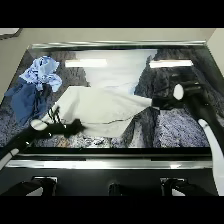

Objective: Fold the shirts.

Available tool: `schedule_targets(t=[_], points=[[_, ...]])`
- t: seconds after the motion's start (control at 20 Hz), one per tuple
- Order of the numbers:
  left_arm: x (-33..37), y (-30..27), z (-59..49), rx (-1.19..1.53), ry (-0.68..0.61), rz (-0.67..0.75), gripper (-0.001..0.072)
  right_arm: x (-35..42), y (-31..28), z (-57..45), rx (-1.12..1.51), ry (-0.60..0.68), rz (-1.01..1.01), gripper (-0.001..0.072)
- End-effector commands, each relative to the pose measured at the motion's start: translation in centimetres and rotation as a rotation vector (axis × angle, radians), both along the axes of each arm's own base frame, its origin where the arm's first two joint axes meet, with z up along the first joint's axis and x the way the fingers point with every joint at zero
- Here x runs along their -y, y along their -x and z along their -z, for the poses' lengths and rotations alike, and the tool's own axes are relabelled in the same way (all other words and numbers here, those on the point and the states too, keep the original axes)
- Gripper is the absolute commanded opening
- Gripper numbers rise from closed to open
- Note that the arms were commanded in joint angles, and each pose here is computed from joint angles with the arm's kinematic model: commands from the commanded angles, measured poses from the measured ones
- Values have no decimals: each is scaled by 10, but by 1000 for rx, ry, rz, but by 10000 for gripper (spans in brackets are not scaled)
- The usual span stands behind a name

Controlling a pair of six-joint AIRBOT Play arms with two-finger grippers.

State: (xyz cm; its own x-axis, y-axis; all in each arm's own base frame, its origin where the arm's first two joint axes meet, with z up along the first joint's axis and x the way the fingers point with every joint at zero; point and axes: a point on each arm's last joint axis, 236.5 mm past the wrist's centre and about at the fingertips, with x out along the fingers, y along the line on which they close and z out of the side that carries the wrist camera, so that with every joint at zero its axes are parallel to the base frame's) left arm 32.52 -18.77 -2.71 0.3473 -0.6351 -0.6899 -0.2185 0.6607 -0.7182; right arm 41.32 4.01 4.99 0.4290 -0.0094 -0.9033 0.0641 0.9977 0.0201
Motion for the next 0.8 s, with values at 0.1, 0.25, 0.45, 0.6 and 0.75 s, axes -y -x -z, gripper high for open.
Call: schedule_targets(t=[0.1,0.25,0.45,0.6,0.75], points=[[-41,-55,-261,702,-232,101,25,27,-12,-240,685,31,47,58],[-74,12,-495,1219,-249,-98,26,44,74,-438,1210,31,64,58],[-92,147,-631,1572,-214,-241,26,69,239,-555,1566,-81,137,57],[-85,151,-612,1479,-191,-203,26,80,278,-546,1542,-113,176,57],[-76,110,-558,1286,-238,-110,27,86,261,-518,1415,-89,213,57]])
